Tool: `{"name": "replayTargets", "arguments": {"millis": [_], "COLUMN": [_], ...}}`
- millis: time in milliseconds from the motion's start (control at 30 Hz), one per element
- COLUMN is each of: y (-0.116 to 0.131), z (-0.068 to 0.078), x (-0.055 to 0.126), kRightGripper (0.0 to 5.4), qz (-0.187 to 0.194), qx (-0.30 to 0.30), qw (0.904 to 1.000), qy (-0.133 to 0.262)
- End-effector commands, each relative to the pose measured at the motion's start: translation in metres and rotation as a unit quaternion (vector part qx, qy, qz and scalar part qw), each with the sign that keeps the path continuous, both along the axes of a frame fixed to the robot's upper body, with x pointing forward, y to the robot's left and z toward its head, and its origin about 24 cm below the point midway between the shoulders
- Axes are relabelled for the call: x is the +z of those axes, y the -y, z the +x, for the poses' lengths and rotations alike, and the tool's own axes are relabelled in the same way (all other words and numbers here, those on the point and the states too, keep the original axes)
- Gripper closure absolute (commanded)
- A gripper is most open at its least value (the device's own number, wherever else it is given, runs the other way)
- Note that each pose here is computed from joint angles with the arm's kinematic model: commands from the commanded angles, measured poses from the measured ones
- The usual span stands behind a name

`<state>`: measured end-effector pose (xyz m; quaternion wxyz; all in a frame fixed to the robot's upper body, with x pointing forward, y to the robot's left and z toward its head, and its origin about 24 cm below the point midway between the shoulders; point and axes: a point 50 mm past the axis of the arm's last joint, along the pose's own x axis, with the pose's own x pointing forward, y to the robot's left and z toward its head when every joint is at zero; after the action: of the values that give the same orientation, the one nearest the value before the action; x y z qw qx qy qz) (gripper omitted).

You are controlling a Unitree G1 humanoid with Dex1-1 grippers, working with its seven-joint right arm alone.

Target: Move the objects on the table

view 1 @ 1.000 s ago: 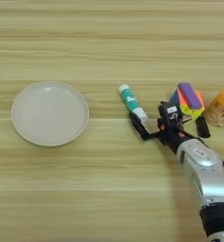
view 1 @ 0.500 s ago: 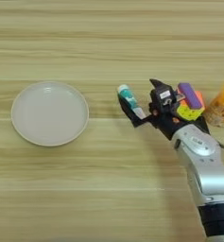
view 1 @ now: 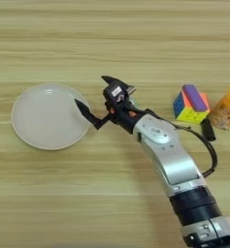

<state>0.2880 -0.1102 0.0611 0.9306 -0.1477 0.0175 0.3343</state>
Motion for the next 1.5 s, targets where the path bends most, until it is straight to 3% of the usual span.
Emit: {"name": "replayTargets", "arguments": {"millis": [33,233,500,733,1033,1500], "y": [-0.024,-0.043,-0.046,-0.031,0.011,0.045], "z": [0.017,0.019,0.022,0.025,0.030,0.033], "x": [0.023,0.005,-0.011,-0.018,-0.026,-0.029], "kRightGripper": [0.02,0.02,0.02,0.02,0.02,0.02], "qz": [-0.006,-0.032,-0.081,-0.108,-0.151,-0.177], "qx": [0.034,0.057,0.058,0.042,0.003,-0.033], "qw": [0.9979,0.9971,0.9932,0.9906,0.9863,0.9818], "qy": [0.055,0.040,0.061,0.072,0.066,0.059]}}
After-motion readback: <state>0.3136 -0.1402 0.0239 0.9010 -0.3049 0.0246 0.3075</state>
